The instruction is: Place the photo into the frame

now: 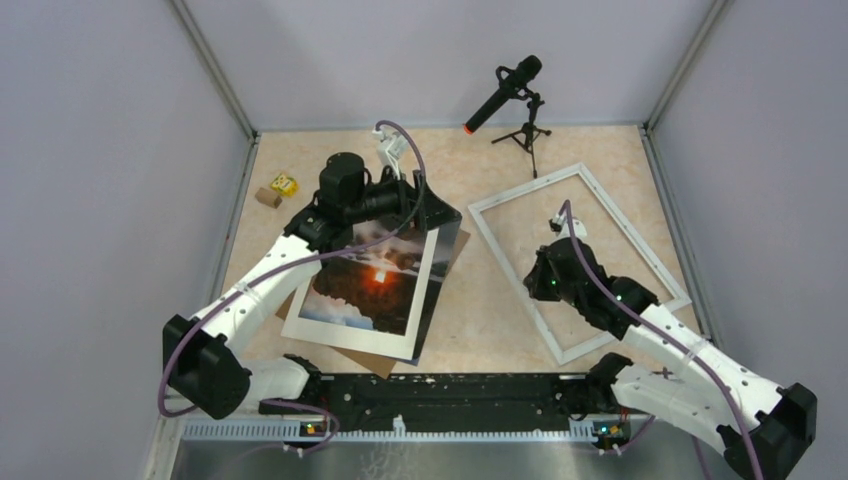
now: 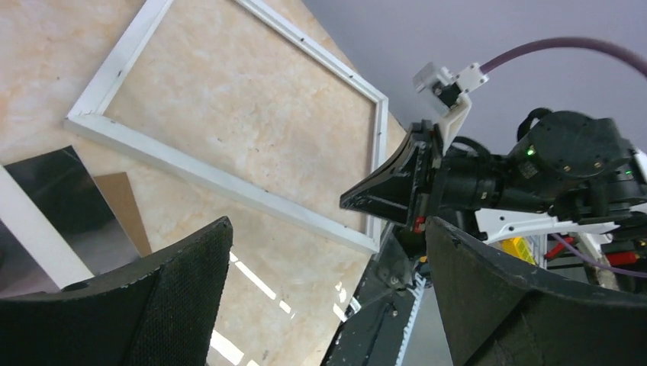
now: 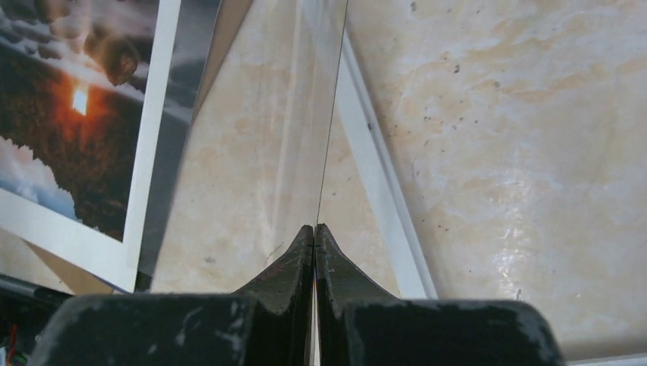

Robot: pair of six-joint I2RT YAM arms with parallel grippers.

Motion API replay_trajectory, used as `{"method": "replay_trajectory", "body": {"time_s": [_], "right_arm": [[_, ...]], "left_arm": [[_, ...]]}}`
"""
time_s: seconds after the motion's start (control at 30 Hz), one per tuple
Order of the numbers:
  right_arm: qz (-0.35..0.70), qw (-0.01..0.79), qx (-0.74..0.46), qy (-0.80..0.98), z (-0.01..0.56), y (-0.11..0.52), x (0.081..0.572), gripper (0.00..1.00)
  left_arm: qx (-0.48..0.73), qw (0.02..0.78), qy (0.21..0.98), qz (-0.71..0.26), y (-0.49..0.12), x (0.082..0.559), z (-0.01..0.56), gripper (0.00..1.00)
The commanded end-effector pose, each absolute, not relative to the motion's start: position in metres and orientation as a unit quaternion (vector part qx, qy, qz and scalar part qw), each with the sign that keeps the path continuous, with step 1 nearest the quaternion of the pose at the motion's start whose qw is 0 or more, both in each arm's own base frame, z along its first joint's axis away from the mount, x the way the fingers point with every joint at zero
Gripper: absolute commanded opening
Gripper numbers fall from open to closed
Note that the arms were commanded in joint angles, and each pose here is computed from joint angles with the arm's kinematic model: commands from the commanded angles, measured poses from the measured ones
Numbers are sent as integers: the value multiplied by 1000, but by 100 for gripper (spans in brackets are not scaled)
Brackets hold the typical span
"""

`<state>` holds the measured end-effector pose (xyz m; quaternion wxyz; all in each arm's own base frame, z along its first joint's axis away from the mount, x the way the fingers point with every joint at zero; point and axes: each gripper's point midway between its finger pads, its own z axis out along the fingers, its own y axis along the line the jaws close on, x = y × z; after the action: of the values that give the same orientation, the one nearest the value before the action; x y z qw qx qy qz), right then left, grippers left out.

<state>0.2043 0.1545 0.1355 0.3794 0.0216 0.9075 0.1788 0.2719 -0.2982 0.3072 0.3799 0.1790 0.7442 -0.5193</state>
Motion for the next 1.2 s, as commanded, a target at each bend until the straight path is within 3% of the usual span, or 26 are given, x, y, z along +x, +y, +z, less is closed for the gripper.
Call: {"method": "replay_trajectory", "body": {"time_s": [0.0,0.1,0.37,0.57,0.63,0.97,1.17], "right_arm": [[116,412,37,903,157,129,217,0],[64,411,56,908,159,112,221,0],[-11,413,-25,910,185,102,235,0],[-62,433,-167,884,211,96,244,0],[-89,435,-165,880,216,83,248,0],[-123,353,-250,893,191,40,251,0],[-82,333,-262,902,186,20,255,0]], "left_arm": [[211,404,744,-489,-295,277,298,98],[217,412,747,-475,-292,276,291,98],[212,394,740,-502,-294,264,285,98],[217,368,741,-518,-301,257,282,98],[216,365,743,-517,-301,257,279,99],[226,358,731,-536,-307,246,286,98],[241,371,738,-510,-312,238,283,98]]}}
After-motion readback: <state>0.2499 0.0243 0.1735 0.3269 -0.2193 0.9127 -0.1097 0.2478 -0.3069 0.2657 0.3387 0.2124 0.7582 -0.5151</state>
